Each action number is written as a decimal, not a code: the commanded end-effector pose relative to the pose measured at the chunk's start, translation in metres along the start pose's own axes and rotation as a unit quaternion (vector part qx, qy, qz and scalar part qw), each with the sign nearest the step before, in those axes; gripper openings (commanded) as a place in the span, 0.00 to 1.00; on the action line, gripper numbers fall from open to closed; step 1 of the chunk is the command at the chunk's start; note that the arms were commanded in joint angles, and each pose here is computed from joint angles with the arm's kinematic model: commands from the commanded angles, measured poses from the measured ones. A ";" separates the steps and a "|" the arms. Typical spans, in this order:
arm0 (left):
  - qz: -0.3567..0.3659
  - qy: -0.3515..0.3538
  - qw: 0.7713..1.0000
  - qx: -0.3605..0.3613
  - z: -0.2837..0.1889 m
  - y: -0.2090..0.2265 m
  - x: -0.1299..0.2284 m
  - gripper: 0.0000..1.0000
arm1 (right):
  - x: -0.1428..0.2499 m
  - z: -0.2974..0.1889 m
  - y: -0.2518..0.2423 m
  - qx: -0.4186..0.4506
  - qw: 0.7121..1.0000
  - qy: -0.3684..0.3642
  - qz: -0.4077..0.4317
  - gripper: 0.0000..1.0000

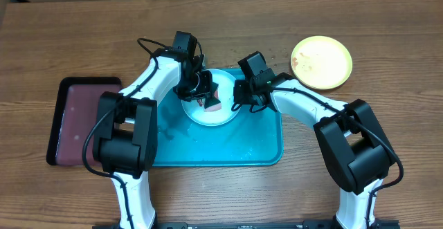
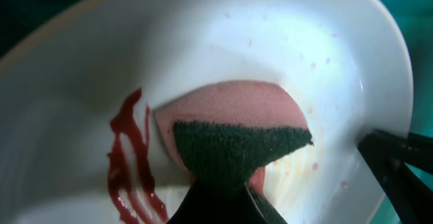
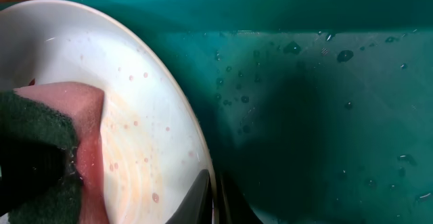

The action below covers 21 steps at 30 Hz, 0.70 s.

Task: Clean dirty plates on tray and stack at the side
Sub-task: 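Scrub the sauce-smeared plate with the sponge in the left gripper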

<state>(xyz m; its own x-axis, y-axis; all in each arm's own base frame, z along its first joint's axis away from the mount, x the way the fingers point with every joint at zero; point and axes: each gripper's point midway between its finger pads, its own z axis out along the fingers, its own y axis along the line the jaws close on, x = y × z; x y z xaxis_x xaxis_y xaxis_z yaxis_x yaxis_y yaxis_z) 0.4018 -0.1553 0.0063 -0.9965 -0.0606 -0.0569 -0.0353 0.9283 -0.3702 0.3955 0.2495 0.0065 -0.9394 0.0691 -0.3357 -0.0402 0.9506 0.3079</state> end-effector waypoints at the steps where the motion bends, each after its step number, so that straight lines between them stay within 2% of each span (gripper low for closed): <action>1: -0.018 0.006 0.989 -0.150 0.029 0.069 0.010 0.04 | 0.013 0.016 -0.024 0.042 0.999 0.018 0.008 0.04; 5: -0.021 -0.015 0.955 -0.295 0.000 0.117 0.004 0.04 | 0.016 0.015 -0.026 0.047 0.999 0.024 0.009 0.04; 8: -0.034 -0.038 0.918 -0.394 -0.039 0.140 -0.009 0.04 | 0.016 0.015 -0.026 0.047 0.999 0.024 0.007 0.04; 12: -0.044 -0.070 0.896 -0.436 -0.078 0.137 -0.031 0.04 | 0.016 0.015 -0.026 0.046 0.999 0.024 0.007 0.04; 14: -0.057 -0.089 0.900 -0.423 -0.090 0.126 -0.043 0.04 | 0.016 0.015 -0.026 0.047 0.999 0.024 0.007 0.04; 16: -0.064 -0.100 0.915 -0.386 -0.093 0.110 -0.054 0.04 | 0.016 0.015 -0.026 0.047 0.999 0.025 0.007 0.04; 19: -0.062 -0.098 0.955 -0.273 -0.084 0.069 -0.067 0.04 | 0.018 0.015 -0.027 0.048 0.998 0.030 0.008 0.04; 21: -0.040 -0.081 0.981 -0.169 -0.071 0.033 -0.069 0.04 | 0.019 0.015 -0.027 0.049 0.998 0.032 0.008 0.04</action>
<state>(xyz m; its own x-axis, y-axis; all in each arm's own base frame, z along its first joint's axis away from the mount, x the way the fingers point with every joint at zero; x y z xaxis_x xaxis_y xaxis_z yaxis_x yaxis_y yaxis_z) 0.4477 -0.0618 0.0554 -0.9658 -0.1529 -0.2094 -0.1919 0.9646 0.1810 0.3881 0.2572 0.0051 -0.9502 0.0570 -0.3064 -0.0471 0.9456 0.3220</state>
